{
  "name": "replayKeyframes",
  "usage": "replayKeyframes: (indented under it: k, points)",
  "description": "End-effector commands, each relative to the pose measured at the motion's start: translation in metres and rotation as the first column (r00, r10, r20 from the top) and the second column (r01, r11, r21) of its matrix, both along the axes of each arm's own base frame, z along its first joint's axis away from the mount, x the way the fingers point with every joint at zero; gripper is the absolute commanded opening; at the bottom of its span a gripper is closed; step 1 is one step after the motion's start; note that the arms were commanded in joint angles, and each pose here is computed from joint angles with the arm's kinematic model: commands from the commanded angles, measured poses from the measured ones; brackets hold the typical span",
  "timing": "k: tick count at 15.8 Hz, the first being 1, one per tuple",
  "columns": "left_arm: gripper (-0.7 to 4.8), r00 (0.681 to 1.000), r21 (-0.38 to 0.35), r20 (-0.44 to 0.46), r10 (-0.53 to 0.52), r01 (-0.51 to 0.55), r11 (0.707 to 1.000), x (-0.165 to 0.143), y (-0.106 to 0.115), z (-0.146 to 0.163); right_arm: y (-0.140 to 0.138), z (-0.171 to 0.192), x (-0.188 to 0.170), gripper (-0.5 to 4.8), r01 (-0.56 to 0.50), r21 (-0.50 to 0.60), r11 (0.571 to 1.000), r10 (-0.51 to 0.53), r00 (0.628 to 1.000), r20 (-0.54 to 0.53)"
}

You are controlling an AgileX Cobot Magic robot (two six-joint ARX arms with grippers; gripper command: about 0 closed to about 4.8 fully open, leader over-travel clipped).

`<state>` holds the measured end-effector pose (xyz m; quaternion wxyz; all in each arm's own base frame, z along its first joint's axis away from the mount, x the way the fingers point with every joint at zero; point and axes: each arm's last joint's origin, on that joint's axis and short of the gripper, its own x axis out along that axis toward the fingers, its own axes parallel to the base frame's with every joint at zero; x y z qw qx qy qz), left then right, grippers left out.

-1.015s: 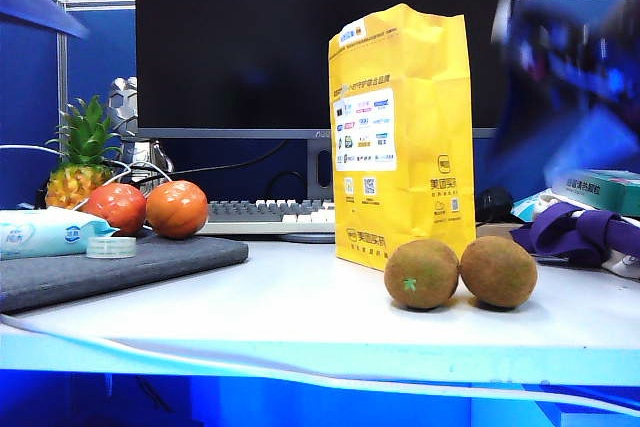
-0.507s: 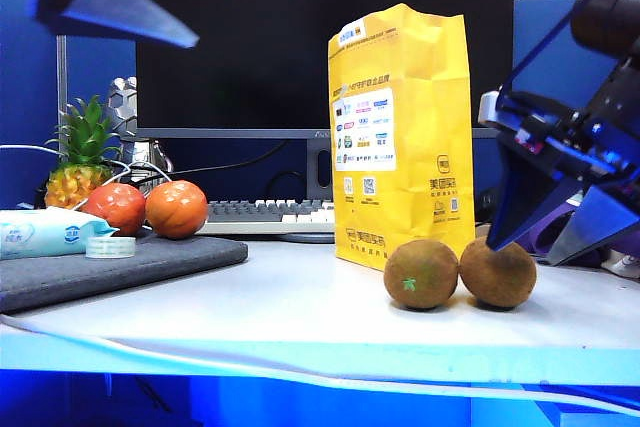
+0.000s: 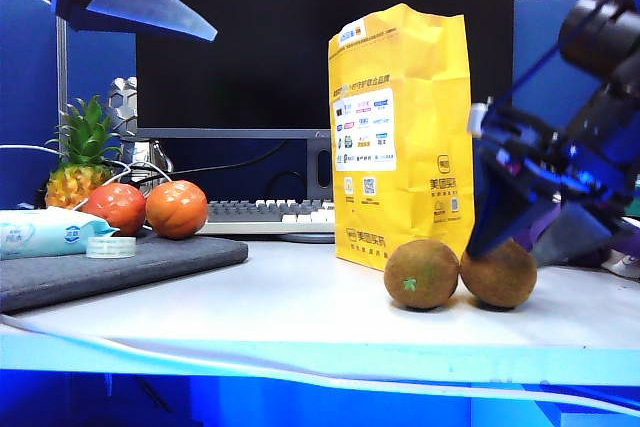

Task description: Pick up the kiwifruit and throw it into the yellow paper bag.

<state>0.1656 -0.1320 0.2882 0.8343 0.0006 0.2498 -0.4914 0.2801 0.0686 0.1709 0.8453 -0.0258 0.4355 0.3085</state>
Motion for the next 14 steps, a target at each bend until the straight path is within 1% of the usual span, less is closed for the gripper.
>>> replayKeyframes:
  k: [1, 3, 4, 5, 6, 9, 10, 11, 13, 14]
  points:
    - [4.79, 1.000, -0.019, 0.020, 0.000, 0.001, 1.000, 0.001, -0.001, 0.004, 0.001, -0.006, 0.005, 4.79, 0.002, 0.008, 1.000, -0.002, 1.000, -0.008]
    - [4.79, 1.000, -0.019, 0.021, 0.000, 0.001, 1.000, 0.001, -0.001, 0.004, 0.001, -0.010, 0.007, 1.33, 0.017, -0.016, 1.000, -0.017, 1.000, -0.007]
    - [4.79, 1.000, -0.019, 0.021, 0.000, 0.000, 1.000, 0.001, -0.001, 0.004, 0.001, -0.010, 0.008, 1.19, 0.028, -0.029, 0.999, -0.028, 1.000, 0.004]
    - [4.79, 1.000, -0.019, 0.024, 0.004, -0.004, 1.000, 0.001, -0.001, 0.005, 0.001, -0.010, 0.008, 0.51, 0.033, -0.035, 0.999, -0.032, 0.999, 0.007]
    - [4.79, 0.999, -0.016, 0.032, 0.015, -0.015, 1.000, 0.001, 0.000, 0.005, 0.001, -0.009, 0.009, 0.31, 0.032, -0.033, 0.999, -0.032, 0.999, 0.009]
    - [4.79, 0.992, 0.007, 0.112, 0.064, -0.065, 0.998, 0.004, 0.000, 0.007, 0.001, 0.006, 0.004, 0.30, 0.017, -0.015, 1.000, -0.017, 1.000, -0.003]
    - [4.79, 0.984, 0.006, 0.151, 0.091, -0.093, 0.996, 0.006, 0.000, 0.010, 0.000, 0.018, -0.002, 0.19, 0.016, -0.009, 1.000, -0.016, 1.000, 0.018]
    - [4.79, 0.977, 0.003, 0.182, 0.108, -0.110, 0.994, 0.007, 0.000, 0.012, -0.002, 0.030, -0.008, 0.09, 0.016, -0.001, 1.000, -0.016, 0.999, 0.052]
    - [4.79, 0.964, -0.011, 0.227, 0.141, -0.142, 0.990, 0.009, 0.000, 0.015, -0.004, 0.056, -0.020, 0.08, 0.002, 0.034, 0.999, -0.006, 0.990, 0.139]
    - [4.79, 0.953, -0.026, 0.256, 0.162, -0.160, 0.987, 0.010, 0.000, 0.018, -0.004, 0.075, -0.031, 0.06, -0.052, 0.106, 0.993, 0.030, 0.980, 0.194]
